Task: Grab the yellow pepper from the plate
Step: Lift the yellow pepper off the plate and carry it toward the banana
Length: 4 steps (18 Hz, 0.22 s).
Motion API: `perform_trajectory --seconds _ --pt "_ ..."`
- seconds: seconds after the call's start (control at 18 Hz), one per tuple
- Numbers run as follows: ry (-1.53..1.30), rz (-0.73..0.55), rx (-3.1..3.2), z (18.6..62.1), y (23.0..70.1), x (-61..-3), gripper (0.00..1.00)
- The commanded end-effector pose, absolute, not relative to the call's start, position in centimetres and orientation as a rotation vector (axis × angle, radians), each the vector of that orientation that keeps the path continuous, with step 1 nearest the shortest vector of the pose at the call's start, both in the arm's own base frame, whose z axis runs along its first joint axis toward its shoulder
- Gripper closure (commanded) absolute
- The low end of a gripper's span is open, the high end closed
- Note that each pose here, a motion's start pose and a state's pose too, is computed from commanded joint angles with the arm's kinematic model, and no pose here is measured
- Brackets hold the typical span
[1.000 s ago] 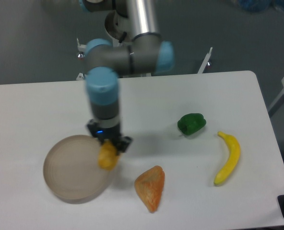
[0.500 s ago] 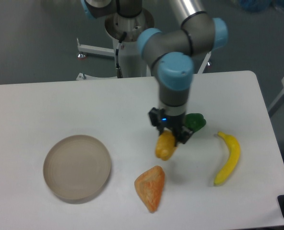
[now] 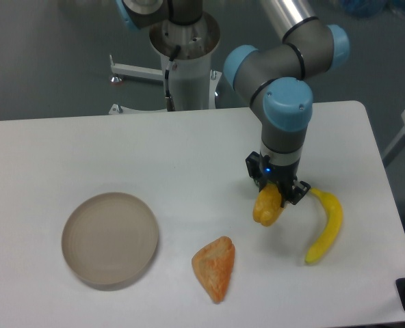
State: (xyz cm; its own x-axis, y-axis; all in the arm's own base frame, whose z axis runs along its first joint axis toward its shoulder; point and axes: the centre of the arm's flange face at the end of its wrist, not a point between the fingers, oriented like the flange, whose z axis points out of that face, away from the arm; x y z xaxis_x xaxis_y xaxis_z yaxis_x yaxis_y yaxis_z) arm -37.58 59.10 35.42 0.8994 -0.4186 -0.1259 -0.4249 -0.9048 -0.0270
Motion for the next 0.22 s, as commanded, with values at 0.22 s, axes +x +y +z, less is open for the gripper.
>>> perform_trajectory --seconds 0.22 --pt "0.656 0.189 -3.008 35.81 58.86 -38.08 0.60"
